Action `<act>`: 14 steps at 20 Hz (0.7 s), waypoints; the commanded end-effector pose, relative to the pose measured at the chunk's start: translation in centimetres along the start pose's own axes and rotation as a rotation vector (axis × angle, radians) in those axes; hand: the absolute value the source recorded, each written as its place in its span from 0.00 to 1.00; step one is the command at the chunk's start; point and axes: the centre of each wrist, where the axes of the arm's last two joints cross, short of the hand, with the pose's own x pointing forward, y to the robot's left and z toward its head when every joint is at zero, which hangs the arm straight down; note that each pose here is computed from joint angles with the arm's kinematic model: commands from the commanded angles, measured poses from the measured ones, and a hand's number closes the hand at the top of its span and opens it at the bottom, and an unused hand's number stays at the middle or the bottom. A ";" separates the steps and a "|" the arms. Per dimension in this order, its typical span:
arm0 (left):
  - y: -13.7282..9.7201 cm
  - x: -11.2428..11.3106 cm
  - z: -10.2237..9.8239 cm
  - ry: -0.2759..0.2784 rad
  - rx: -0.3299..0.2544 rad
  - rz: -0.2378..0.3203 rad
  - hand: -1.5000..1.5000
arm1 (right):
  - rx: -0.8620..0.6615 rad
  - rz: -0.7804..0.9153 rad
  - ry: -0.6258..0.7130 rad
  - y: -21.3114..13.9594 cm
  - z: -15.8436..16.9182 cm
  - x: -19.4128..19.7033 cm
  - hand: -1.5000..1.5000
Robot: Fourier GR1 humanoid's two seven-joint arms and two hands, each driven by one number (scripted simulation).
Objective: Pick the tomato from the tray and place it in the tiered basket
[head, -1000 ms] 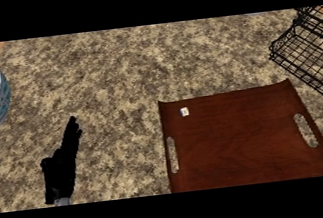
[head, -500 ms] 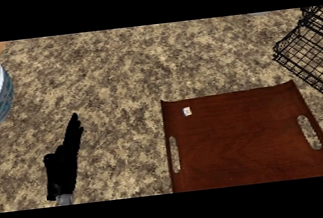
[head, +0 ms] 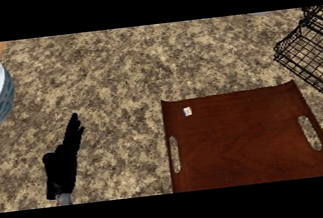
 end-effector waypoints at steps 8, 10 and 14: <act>-1.2 -0.5 1.4 0.065 0.003 -0.008 0.50 | 0.035 -0.052 0.062 8.2 -3.3 -1.5 1.00; -0.9 -2.9 1.8 0.080 0.009 -0.007 0.50 | 0.072 -0.151 0.083 8.5 -2.9 -0.2 1.00; 0.2 -1.8 0.7 0.057 0.016 -0.013 0.50 | 0.130 -0.387 0.133 9.7 -4.4 -1.9 0.00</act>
